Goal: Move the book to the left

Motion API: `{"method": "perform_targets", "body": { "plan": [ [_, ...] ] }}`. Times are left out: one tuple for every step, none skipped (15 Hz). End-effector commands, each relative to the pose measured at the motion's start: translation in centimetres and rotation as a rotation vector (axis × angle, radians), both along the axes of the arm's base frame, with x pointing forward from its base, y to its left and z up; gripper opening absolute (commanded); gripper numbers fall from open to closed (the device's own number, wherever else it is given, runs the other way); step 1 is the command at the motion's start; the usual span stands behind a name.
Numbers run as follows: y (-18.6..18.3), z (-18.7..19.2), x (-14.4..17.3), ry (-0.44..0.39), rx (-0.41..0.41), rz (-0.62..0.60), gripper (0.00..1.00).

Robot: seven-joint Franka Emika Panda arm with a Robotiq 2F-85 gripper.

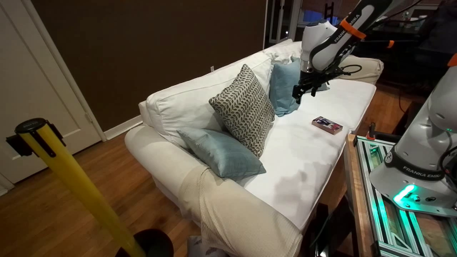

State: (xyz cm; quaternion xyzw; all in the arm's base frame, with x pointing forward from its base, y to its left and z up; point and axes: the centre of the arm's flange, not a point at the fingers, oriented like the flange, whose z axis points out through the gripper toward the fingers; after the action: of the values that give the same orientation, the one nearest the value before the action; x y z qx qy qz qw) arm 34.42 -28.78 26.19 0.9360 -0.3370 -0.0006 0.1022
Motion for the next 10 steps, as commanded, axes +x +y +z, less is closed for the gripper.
{"method": "perform_targets", "body": {
  "plan": [
    [0.0, 0.0, 0.1, -0.001, -0.001, 0.001, 1.0],
    [0.0, 0.1, 0.1, -0.002, -0.001, 0.001, 1.0],
    [0.0, 0.1, 0.1, -0.002, -0.002, 0.001, 1.0],
    [0.0, 0.1, 0.1, -0.002, -0.002, 0.001, 1.0],
    [-0.6, -0.4, 0.7, 0.002, -0.001, -0.035, 1.0],
    [-2.1, -1.3, 1.4, -0.022, -0.045, -0.072, 1.0],
    [-3.2, -1.8, 1.8, -0.03, -0.048, -0.106, 1.0],
    [-4.9, -2.5, 2.4, -0.05, -0.065, -0.139, 1.0],
    [-6.5, -3.4, 2.8, -0.06, -0.088, -0.162, 1.0],
    [-8.2, -4.2, 3.1, -0.068, -0.117, -0.184, 1.0]
  ]
}}
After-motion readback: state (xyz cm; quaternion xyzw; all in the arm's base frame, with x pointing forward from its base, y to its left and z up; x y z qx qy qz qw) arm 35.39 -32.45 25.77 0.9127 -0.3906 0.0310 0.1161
